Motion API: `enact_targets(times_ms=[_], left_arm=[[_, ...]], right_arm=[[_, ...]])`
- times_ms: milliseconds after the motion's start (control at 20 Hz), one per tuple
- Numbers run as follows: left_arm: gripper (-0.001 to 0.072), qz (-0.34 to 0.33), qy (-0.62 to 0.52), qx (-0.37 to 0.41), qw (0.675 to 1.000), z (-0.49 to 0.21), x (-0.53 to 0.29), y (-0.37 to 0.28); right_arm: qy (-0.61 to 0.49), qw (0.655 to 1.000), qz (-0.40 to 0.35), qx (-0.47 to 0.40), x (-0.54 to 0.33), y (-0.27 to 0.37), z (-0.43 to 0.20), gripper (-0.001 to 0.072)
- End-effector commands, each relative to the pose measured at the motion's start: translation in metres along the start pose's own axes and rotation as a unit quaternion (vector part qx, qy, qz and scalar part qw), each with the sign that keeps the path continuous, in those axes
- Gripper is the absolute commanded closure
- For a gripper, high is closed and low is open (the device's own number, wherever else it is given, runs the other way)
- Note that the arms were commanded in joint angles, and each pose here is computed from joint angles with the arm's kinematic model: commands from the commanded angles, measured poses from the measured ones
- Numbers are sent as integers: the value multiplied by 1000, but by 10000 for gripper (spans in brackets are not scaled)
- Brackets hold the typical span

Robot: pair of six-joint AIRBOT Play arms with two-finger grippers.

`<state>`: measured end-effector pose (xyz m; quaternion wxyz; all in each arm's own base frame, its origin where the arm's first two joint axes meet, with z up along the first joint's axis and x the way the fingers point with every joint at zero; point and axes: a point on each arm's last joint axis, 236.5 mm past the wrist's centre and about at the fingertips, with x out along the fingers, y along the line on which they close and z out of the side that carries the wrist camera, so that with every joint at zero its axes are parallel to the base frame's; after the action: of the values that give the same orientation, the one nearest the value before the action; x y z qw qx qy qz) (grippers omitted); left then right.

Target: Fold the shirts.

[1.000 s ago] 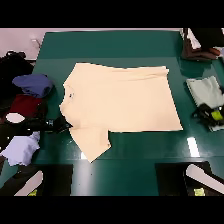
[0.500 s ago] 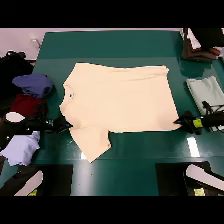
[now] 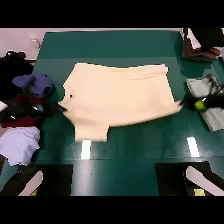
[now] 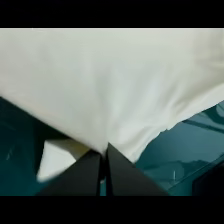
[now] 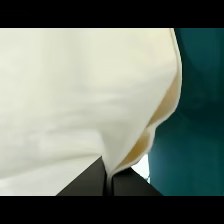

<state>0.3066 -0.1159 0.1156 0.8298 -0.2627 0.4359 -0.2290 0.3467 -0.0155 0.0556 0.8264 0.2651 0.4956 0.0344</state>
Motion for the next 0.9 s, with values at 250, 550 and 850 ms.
enact_targets(times_ms=[250, 550, 850], left_arm=[[685, -24, -420, 320, 849, 86, -326, -288], [685, 35, -562, 329, 758, 72, -434, -321], [684, 34, -310, 227, 923, 131, -261, -219]], right_arm=[[-430, 869, -46, -242, -346, 168, 89, 689], [-457, 850, -99, -243, -414, 177, 73, 689], [-291, 930, -91, -203, -301, 130, 104, 690]])
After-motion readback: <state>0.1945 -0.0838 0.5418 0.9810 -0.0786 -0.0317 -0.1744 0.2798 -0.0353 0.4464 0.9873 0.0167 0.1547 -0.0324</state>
